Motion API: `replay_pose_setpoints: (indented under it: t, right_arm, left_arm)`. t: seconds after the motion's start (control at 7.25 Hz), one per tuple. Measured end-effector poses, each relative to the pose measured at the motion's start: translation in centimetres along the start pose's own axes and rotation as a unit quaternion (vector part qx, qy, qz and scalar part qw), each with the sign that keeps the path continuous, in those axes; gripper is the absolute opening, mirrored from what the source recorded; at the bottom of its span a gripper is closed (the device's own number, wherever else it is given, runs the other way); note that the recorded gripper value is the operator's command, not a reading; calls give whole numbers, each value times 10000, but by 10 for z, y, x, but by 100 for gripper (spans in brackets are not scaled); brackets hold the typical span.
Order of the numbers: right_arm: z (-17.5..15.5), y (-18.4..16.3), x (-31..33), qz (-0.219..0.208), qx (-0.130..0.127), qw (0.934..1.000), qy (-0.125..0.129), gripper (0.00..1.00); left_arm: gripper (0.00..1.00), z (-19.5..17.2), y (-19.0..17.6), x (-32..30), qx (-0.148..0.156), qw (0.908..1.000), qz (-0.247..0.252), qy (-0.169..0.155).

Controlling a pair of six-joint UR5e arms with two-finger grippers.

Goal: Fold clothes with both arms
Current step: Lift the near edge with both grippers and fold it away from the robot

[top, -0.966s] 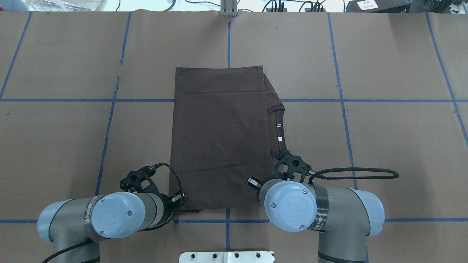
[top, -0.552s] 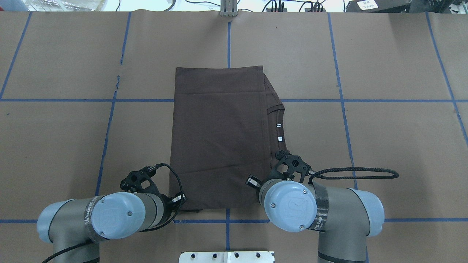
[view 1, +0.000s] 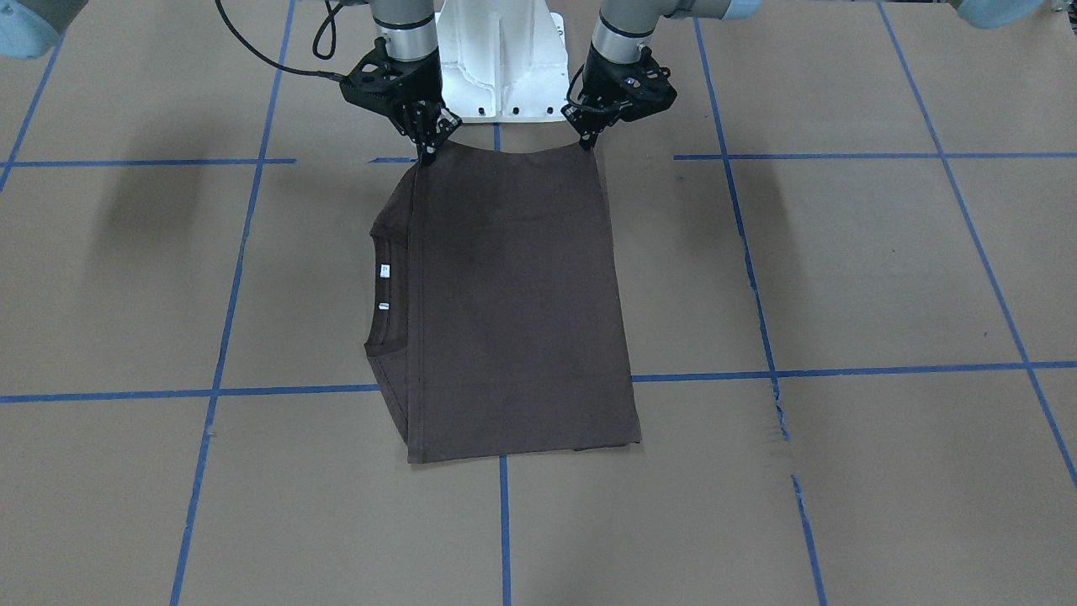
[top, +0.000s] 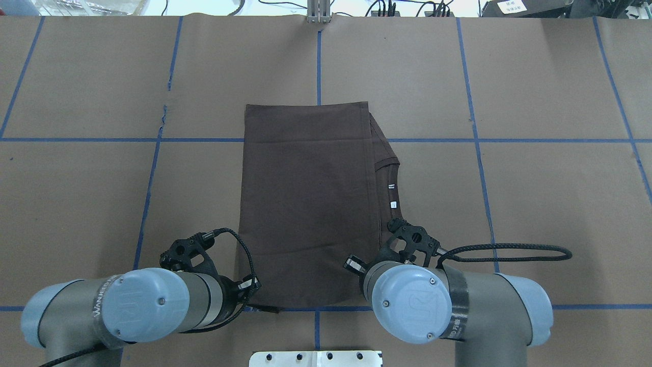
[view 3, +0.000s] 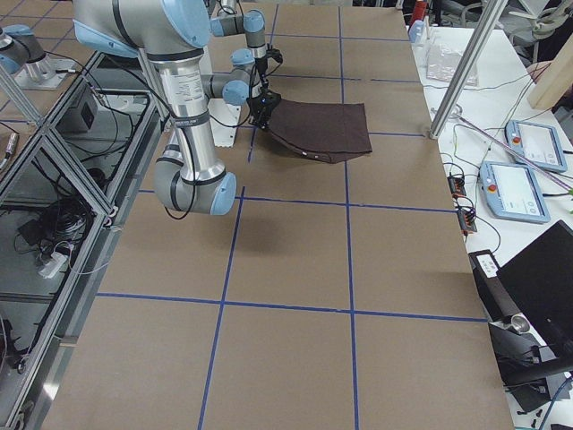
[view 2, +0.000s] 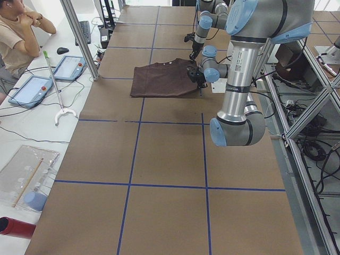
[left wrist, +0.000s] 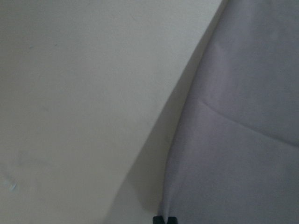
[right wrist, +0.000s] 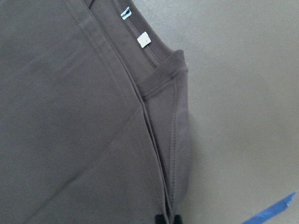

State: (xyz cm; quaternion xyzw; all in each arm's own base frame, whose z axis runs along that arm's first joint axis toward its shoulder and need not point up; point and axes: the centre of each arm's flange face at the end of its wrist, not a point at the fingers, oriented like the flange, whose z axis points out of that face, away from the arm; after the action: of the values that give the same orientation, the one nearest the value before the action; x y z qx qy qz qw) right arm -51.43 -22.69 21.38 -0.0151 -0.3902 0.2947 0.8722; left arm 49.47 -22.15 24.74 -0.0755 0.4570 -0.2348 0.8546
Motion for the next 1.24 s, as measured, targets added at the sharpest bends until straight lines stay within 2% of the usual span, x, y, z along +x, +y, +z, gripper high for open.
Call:
replay_pose_setpoints:
  t: [0.14,0.28,0.55,0.69,0.97,1.24]
  right_arm:
    - [-27,0,3,55,-64,9999,-65,0]
    - [-47,-16,-1,155,-21,9997,-190,0]
    - [-53,-71,-30,249,270,9988,-327,0]
    - [-47,-102,-50,354,310,9980,-411,0]
    - [-14,-162,-98,550,325,9964,-559,0]
    - [16,-202,-130,564,411,9966,-446,0]
  left_arm:
    - [0,-24,3,5,-105,9999,6,115]
    - [0,-49,-8,17,-85,9995,75,291]
    - [0,-81,-73,61,426,9961,426,642]
    - [0,-86,-110,76,702,9937,549,675]
    - [0,-67,-159,96,1005,9897,724,716]
    - [0,-34,-204,121,1229,9869,658,816]
